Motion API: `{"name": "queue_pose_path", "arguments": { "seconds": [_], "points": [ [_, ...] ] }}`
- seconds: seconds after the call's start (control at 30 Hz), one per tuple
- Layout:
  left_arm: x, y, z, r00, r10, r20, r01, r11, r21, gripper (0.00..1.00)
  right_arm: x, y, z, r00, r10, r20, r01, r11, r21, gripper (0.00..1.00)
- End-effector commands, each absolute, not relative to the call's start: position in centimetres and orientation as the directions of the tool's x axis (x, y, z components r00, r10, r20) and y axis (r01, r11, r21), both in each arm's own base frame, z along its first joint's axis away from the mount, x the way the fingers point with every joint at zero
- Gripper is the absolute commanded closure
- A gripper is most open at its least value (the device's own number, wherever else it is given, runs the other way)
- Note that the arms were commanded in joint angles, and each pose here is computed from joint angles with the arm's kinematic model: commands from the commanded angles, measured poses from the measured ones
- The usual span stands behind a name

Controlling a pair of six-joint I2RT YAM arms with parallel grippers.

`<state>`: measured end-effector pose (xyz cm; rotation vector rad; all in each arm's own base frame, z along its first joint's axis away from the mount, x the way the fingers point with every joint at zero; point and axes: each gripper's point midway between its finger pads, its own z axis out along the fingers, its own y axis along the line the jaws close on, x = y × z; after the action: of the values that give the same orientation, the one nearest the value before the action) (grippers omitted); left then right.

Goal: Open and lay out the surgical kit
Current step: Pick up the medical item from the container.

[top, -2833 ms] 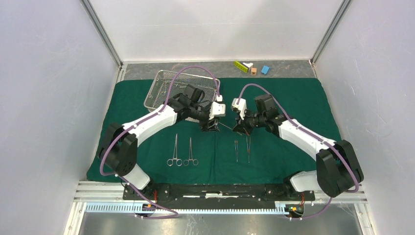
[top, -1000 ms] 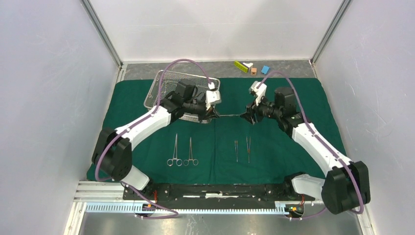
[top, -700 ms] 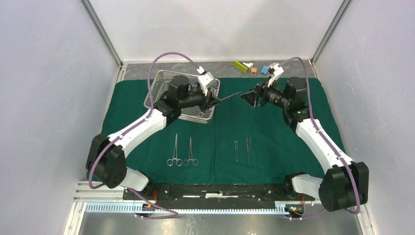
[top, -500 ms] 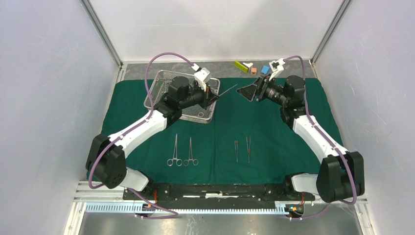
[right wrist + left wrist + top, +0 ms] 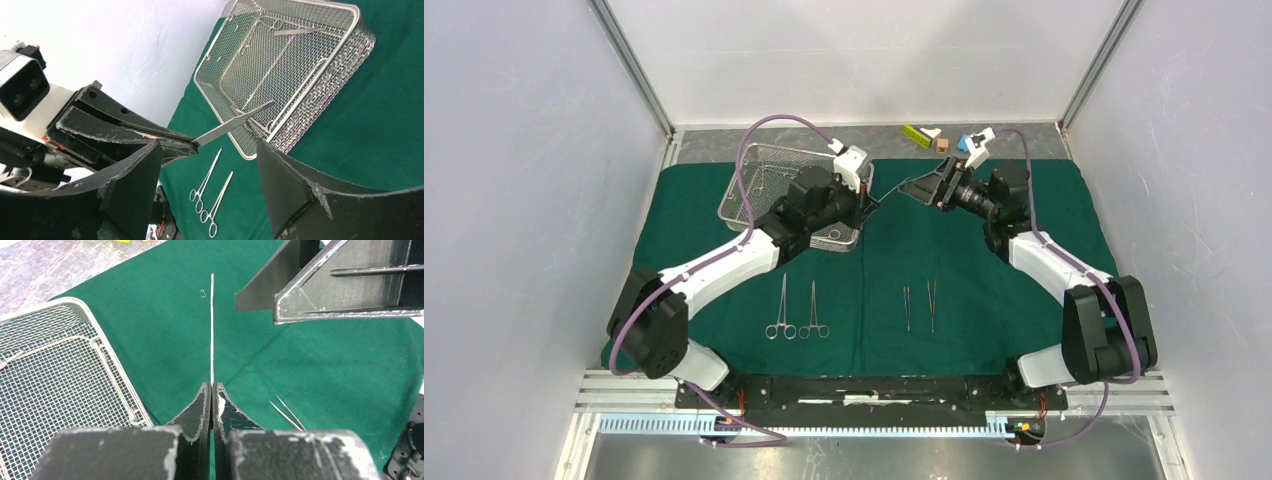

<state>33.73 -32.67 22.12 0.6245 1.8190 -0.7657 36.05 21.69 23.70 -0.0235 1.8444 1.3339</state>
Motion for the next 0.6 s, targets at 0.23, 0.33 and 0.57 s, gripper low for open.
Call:
{"name": "queue_pose_path", "arguments": {
  "seconds": [0.23,0.33,0.57],
  "points": [
    [34.7,-33.3,24.2,-0.25,0.091,-0.964,0.686,0.72,-0.11,0.98,36.1,23.1,22.6,-0.672,0.452,-0.587,-0.451,0.379,0.808,0.3],
    [34.8,-33.1,24.4,-0.221,0.118,-0.968,0.687,0.723,-0.069,0.98,36.0,23.2,22.9,-0.676,0.465,-0.571,-0.457,0.344,0.821,0.32],
    [34.3,-33.2,24.4,-0.151,0.19,-0.97,0.703,0.71,0.03,0.98,35.8,23.5,23.1,-0.684,0.48,-0.55,-0.458,0.304,0.835,0.36]
  ]
}}
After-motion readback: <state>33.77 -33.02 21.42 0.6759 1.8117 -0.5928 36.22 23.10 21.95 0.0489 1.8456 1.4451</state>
